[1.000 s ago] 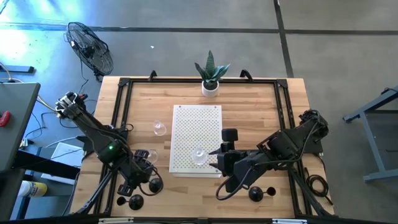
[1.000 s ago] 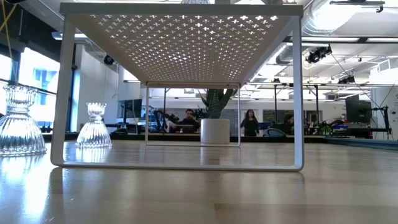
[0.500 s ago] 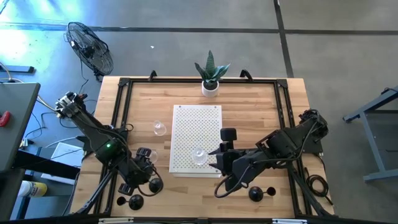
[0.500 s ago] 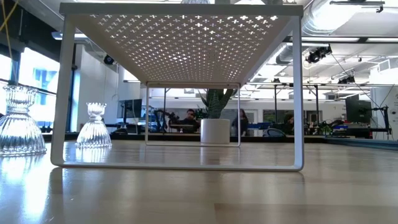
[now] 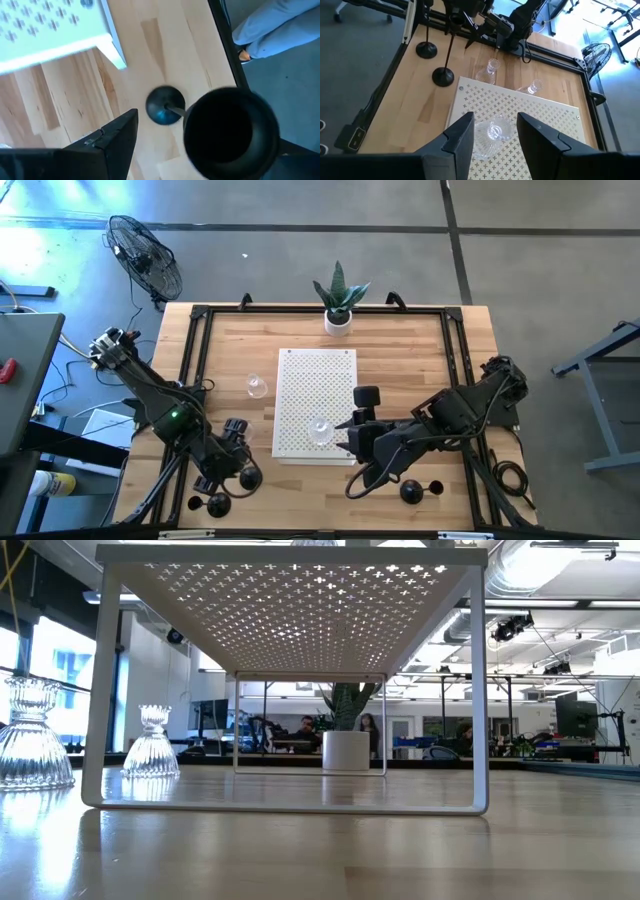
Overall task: Pick & Place candle stick holders
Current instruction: Put the top black candle holder on the shelf
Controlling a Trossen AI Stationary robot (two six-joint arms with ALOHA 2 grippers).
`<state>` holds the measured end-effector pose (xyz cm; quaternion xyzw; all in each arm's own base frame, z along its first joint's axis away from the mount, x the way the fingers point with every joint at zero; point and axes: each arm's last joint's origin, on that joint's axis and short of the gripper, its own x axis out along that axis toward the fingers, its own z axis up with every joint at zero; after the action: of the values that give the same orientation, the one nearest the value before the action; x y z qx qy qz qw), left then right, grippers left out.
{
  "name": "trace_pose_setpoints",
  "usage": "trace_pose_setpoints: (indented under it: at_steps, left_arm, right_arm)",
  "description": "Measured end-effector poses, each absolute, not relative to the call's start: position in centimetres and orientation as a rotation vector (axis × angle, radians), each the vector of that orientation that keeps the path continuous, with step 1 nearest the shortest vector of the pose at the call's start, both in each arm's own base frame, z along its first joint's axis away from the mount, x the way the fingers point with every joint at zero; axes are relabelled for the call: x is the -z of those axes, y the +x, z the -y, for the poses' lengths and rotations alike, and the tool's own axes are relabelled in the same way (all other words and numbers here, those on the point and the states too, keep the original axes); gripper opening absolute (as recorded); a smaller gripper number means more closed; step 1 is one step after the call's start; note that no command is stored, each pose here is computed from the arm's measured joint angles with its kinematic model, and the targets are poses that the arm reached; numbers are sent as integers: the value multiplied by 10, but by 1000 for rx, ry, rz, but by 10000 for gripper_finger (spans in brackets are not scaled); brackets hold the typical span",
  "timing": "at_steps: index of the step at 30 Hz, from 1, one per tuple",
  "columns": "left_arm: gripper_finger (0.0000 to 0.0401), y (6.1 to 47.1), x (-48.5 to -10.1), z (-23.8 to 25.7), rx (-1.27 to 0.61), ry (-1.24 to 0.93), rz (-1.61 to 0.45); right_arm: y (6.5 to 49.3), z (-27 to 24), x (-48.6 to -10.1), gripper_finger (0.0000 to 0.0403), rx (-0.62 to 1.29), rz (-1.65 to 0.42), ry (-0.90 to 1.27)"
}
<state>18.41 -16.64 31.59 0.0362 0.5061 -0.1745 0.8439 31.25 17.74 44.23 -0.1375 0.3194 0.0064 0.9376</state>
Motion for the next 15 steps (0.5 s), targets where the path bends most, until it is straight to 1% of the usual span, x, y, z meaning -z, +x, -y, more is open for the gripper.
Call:
trace_pose_setpoints:
  at_steps: [11,15]
  left_arm:
    - [249,185,-316,166,380,116,-1051]
    - [229,184,-316,166,377,120,-1057]
  right_arm:
    - [317,-169,-442,142,7,-658,-270]
    - [319,-167,-442,142,9,-661,-267]
